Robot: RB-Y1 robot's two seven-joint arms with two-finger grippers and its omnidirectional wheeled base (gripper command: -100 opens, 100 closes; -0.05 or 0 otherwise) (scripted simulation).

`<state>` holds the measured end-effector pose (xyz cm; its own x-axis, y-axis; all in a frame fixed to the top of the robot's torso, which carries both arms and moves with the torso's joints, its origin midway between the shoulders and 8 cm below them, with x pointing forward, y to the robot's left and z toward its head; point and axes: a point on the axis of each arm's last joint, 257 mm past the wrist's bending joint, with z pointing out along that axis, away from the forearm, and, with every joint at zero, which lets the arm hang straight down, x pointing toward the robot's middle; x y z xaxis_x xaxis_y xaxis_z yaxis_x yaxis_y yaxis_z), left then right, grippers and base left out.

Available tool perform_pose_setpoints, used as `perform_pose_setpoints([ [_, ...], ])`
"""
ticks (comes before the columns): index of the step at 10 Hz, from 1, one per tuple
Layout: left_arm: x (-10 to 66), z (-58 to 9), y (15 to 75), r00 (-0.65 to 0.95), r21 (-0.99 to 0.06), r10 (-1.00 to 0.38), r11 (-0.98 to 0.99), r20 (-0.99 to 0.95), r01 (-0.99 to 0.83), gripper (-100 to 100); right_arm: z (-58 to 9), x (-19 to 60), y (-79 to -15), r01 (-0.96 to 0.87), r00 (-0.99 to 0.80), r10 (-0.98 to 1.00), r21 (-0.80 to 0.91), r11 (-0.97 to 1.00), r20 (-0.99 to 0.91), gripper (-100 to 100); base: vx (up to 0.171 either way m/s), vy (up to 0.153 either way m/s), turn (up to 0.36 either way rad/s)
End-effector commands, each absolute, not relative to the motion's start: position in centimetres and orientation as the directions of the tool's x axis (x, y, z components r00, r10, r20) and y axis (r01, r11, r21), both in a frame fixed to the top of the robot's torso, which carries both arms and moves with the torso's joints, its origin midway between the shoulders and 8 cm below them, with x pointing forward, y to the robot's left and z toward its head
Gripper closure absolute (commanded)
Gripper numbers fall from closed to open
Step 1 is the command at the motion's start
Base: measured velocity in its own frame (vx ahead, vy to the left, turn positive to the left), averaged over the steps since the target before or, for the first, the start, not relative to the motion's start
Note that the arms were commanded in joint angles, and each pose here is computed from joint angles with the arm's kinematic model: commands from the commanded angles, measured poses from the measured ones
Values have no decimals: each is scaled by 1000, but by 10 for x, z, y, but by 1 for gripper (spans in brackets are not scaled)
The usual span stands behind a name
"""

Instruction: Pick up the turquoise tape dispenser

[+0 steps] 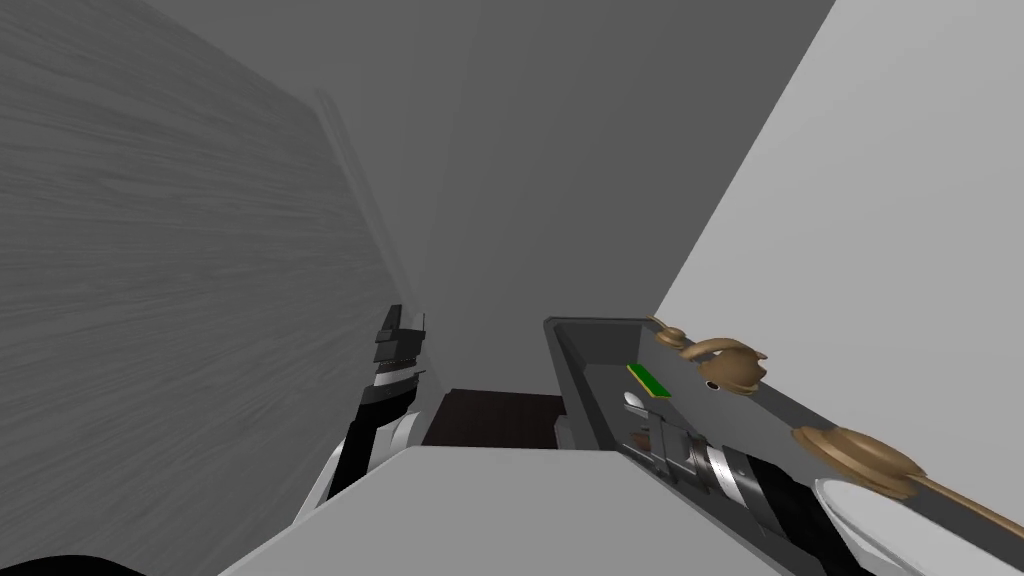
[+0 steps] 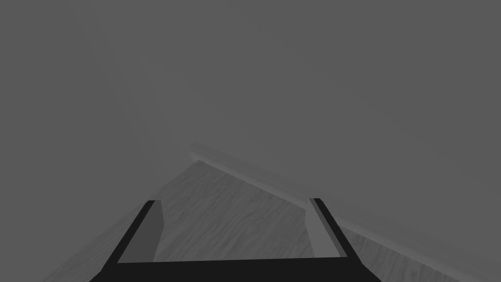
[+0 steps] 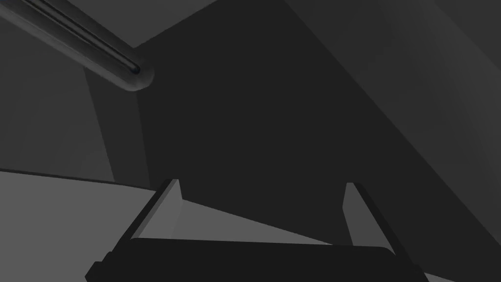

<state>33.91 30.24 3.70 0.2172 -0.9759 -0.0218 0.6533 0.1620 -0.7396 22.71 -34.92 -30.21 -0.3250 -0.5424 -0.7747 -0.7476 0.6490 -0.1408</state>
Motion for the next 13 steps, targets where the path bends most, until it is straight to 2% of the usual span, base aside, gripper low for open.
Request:
perform_pose_setpoints([
  [1, 339, 37, 302, 217, -740, -976, 162, -22, 653, 0, -307, 219, -356, -768, -326, -585, -154, 622, -743, -100, 55, -8, 30],
  [7, 339, 37, 302, 217, -740, -976, 162, -22, 653, 0, -335, 165, -414, -879, -306, -801, -170, 445, -515, -100, 68, -19, 58],
  [13, 339, 37, 302, 217, -740, -976, 162, -22, 653, 0, -347, 99, -481, -972, -204, -946, -65, 226, -252, -100, 47, -25, 72],
])
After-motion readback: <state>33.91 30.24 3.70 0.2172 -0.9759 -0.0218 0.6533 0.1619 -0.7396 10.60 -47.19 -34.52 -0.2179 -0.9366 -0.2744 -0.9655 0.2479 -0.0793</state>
